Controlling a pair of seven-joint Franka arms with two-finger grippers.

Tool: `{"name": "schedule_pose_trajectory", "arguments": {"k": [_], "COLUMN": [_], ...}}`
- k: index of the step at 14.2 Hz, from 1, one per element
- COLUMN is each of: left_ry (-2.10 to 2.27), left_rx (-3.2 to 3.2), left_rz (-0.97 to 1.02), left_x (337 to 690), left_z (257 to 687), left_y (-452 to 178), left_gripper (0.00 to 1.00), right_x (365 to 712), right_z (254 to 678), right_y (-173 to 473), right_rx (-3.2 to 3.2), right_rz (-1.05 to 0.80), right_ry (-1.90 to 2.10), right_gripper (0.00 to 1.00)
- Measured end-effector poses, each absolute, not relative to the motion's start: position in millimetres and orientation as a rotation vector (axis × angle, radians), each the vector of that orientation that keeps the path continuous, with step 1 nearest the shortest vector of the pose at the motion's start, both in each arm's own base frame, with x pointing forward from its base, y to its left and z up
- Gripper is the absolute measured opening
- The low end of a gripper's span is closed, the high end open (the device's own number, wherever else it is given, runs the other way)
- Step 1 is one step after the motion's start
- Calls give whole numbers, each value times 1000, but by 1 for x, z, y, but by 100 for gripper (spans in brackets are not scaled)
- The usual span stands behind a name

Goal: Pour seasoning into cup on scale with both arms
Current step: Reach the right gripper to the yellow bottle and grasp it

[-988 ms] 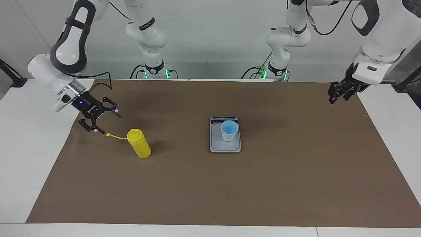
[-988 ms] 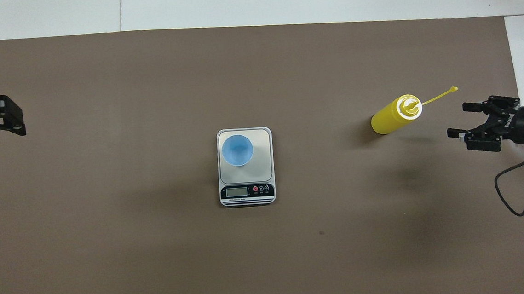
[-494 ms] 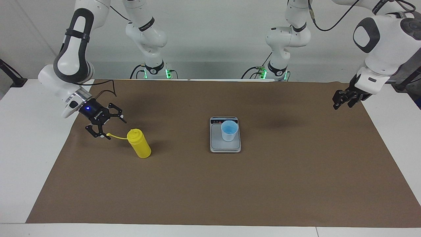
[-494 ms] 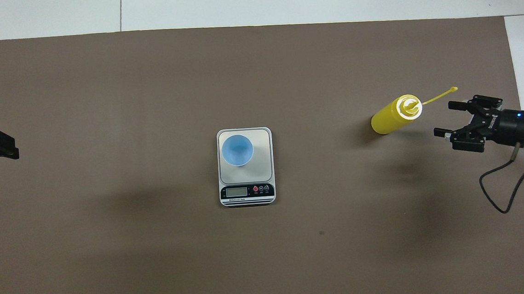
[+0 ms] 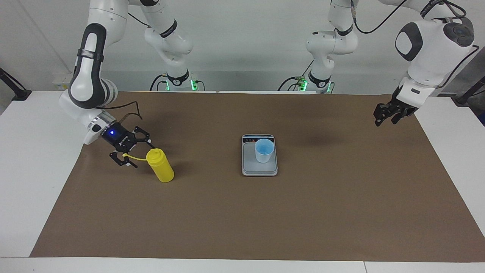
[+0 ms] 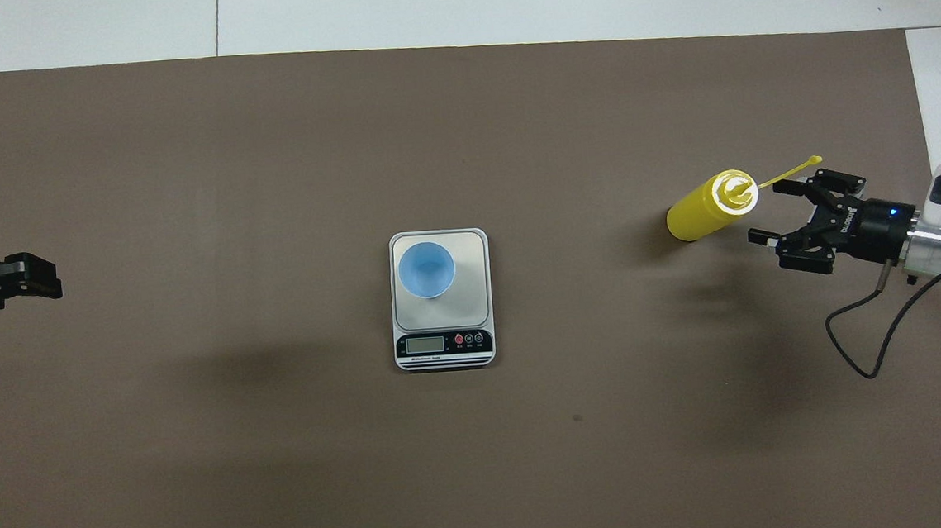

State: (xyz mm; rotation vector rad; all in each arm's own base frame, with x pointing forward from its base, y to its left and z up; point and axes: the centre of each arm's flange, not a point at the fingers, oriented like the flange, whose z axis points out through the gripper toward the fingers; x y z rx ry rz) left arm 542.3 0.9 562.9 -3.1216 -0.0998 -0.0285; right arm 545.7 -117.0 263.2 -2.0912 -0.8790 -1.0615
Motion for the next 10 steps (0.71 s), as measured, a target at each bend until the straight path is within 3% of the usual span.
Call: {"name": "schedule_pose_trajectory", "arguments": {"k": [4, 6, 10], "left_ry": [-102, -102, -103], "left_rx": [-3122, -3122, -3122], "left_rz": [-29, -29, -28], "left_x": [539, 539, 539], "left_z": [575, 575, 575], "left_y": [2, 2, 2], "left_gripper": [86, 100, 100], "right_x": [553, 557, 561], "right_z": [265, 265, 265], "right_y": [-96, -81, -67], "right_rx": [-2065, -2060, -2065], "right_rz": [-1081, -1093, -1100], "right_ry": [-862, -847, -844], "right_gripper": [100, 100, 100]}}
